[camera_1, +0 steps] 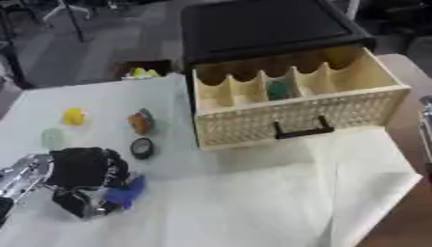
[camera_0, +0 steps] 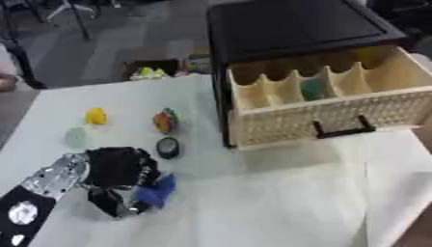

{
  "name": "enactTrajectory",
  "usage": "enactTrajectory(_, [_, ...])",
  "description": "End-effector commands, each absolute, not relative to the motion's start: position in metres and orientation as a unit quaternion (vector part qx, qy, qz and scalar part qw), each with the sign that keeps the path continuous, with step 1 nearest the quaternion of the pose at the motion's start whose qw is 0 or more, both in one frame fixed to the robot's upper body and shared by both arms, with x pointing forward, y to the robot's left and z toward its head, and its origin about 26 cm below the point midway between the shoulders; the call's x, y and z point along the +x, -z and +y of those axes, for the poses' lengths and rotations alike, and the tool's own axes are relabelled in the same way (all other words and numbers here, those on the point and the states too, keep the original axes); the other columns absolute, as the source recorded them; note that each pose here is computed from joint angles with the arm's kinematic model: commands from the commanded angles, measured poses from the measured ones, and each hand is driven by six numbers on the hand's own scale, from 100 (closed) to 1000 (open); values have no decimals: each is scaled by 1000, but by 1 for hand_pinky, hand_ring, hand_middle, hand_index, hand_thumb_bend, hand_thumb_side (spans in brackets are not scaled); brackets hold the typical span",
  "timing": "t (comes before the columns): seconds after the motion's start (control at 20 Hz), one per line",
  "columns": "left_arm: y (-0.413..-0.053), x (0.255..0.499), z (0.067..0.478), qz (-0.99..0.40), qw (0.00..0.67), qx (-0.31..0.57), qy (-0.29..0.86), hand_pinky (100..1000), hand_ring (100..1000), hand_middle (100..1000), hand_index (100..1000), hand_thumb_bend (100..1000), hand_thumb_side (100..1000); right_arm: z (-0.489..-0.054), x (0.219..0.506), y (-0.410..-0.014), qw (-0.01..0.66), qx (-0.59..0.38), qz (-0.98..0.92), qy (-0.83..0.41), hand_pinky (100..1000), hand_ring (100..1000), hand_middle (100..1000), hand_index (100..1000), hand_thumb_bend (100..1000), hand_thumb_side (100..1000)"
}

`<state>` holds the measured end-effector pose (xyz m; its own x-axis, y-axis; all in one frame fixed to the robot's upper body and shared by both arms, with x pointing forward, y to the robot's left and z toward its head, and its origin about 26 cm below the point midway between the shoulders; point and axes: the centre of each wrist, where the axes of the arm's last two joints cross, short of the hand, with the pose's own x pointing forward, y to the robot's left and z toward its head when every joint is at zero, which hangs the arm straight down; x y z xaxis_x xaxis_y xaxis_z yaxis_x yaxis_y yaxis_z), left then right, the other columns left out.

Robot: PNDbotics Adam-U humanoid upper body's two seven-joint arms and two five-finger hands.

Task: Pick up objects from table and place into drawer.

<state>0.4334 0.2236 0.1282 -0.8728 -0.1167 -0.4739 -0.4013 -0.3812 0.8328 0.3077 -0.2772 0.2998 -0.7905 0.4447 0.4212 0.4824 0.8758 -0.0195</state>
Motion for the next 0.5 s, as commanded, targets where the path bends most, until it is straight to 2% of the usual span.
enactTrajectory(0.05, [-137,436,227,551,90,-241,-794,459,610,461,629,100,339,-277,304,-309,196,-243,-949,46,372,532,475,685,100,582])
enactTrajectory(0.1, [-137,436,228,552,89,-240,-794,453,606,459,626,100,301,-277,304,-309,196,-243,-949,46,373,532,475,685,100,581])
enactTrajectory(0.5, [-139,434,228,560,76,-229,-792,406,574,429,593,100,284,-277,304,-309,196,-241,-949,47,374,532,476,685,100,580])
